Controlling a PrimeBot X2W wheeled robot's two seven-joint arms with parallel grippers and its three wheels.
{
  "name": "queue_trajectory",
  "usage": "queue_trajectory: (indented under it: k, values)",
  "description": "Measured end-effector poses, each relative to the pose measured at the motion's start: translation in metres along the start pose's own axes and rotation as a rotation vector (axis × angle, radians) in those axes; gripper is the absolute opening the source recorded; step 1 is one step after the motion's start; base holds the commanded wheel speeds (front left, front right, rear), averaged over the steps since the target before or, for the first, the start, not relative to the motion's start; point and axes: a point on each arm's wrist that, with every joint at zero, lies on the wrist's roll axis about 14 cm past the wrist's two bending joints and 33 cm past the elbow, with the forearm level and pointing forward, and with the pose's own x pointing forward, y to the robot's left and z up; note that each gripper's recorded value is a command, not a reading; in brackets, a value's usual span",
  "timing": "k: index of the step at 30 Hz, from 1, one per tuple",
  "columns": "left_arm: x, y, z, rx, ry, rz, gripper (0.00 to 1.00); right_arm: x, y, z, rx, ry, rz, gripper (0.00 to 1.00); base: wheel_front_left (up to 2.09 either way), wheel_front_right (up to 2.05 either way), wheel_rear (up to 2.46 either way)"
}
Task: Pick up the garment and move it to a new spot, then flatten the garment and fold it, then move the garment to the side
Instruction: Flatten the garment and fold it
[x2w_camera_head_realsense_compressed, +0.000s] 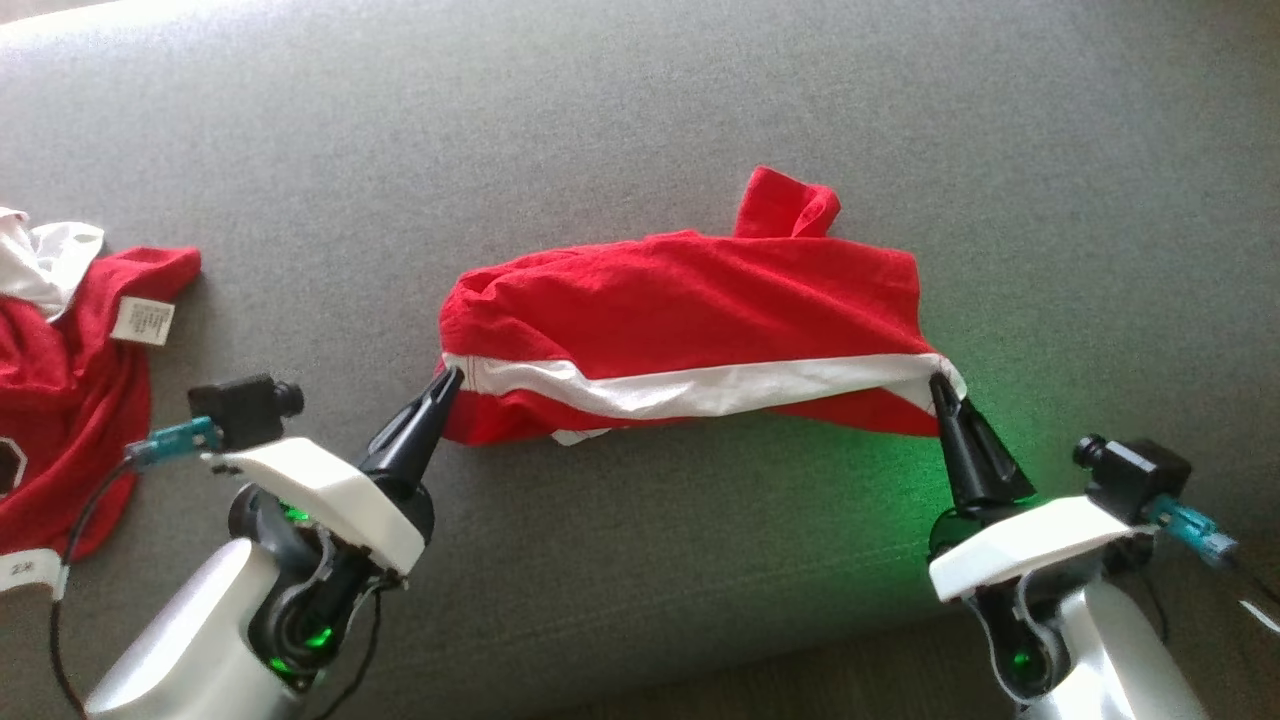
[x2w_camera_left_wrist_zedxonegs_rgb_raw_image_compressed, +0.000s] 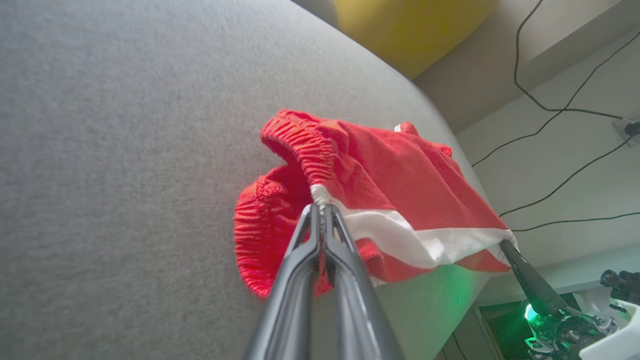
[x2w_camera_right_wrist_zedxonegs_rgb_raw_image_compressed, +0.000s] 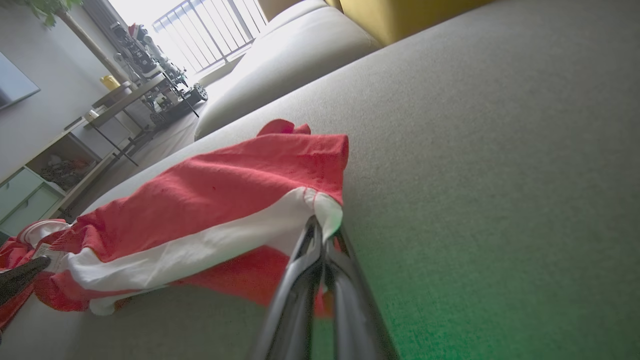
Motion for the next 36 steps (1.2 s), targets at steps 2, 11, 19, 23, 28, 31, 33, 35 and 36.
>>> queue_trajectory:
  k: [2,11,19,23,28,31,33,35,36]
  values:
    - [-0.002,-0.006,0.009,-0.002,-0.035,-0.017,0.0,0.001,0.001,0.008,0.001,-0.024,0.004,0.0,0.0,0.0,0.0]
    - [-0.023,-0.057,0.06,-0.055,-0.198,-0.169,0.0,0.0,0.014,0.078,0.037,-0.241,0.045,0.0,0.0,0.0,0.0]
    - [-0.055,-0.125,0.146,0.007,-0.396,-0.376,0.0,0.002,0.064,0.177,0.13,-0.467,0.215,0.0,0.0,0.0,0.0]
    - [-0.065,-0.146,0.186,0.058,-0.487,-0.418,0.0,0.006,0.073,0.217,0.106,-0.474,0.271,0.0,0.0,0.0,0.0]
    - [-0.066,-0.154,0.204,0.076,-0.496,-0.431,0.0,0.016,0.073,0.237,0.04,-0.395,0.284,0.0,0.0,0.0,0.0]
    - [-0.057,-0.15,0.208,0.097,-0.458,-0.406,0.0,0.028,0.076,0.232,-0.055,-0.267,0.294,0.0,0.0,0.0,0.0]
    - [-0.05,-0.145,0.213,0.115,-0.434,-0.39,0.0,0.037,0.079,0.231,-0.109,-0.202,0.296,0.0,0.0,0.0,0.0]
    - [-0.041,-0.142,0.221,0.132,-0.418,-0.376,0.0,0.046,0.084,0.24,-0.144,-0.179,0.301,0.0,0.0,0.0,0.0]
    - [-0.036,-0.141,0.226,0.149,-0.412,-0.371,0.0,0.052,0.086,0.248,-0.157,-0.183,0.301,0.0,0.0,0.0,0.0]
